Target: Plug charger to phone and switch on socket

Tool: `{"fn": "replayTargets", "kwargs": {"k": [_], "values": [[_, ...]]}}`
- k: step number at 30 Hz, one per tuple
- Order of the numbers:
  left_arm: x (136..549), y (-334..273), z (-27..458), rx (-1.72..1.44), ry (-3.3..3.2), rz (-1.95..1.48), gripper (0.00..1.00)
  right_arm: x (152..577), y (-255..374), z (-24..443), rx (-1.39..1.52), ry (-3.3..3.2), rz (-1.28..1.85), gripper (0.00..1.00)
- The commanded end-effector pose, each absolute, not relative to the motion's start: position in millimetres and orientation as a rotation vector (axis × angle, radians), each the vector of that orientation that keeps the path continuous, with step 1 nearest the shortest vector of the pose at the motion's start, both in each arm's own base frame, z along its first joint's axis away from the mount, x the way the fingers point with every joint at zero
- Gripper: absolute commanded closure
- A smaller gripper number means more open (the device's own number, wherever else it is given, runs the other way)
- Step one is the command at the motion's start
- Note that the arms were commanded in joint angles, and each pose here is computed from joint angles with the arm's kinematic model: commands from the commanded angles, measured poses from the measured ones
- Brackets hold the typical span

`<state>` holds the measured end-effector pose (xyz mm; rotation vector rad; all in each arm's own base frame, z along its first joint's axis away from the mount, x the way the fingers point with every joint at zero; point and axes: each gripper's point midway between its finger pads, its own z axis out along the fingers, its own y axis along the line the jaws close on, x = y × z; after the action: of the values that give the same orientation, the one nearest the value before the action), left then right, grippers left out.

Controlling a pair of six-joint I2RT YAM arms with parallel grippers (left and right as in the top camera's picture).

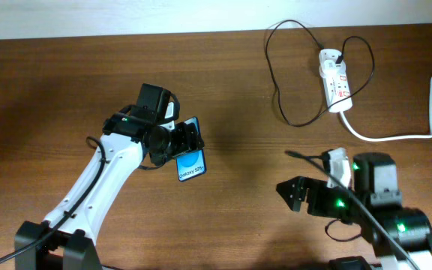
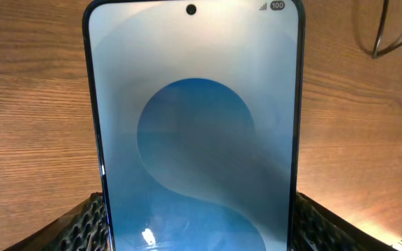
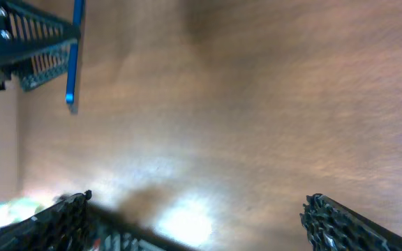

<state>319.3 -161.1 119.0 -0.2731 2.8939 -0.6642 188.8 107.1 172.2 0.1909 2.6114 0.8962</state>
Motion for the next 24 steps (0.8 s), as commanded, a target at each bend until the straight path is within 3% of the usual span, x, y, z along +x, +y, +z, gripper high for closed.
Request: {"fn": "replayTargets", "kwargs": {"k": [1, 12, 24], "values": [[324.7, -167.6, 141.8, -0.303, 2.835, -0.753, 0.50, 191.4, 121.0, 173.3, 0.227, 2.658, 1.033, 0.02], [342.8, -173.6, 151.2, -0.698, 2.740, -0.861, 0.53, 244.1, 150.7, 200.1, 0.005, 2.430, 1.209, 0.02], [381.9, -194.7, 186.5, -1.108, 2.471, -1.172, 0.54, 293.9, 199.9, 206.3, -0.085, 2.264, 0.906, 0.07]]}}
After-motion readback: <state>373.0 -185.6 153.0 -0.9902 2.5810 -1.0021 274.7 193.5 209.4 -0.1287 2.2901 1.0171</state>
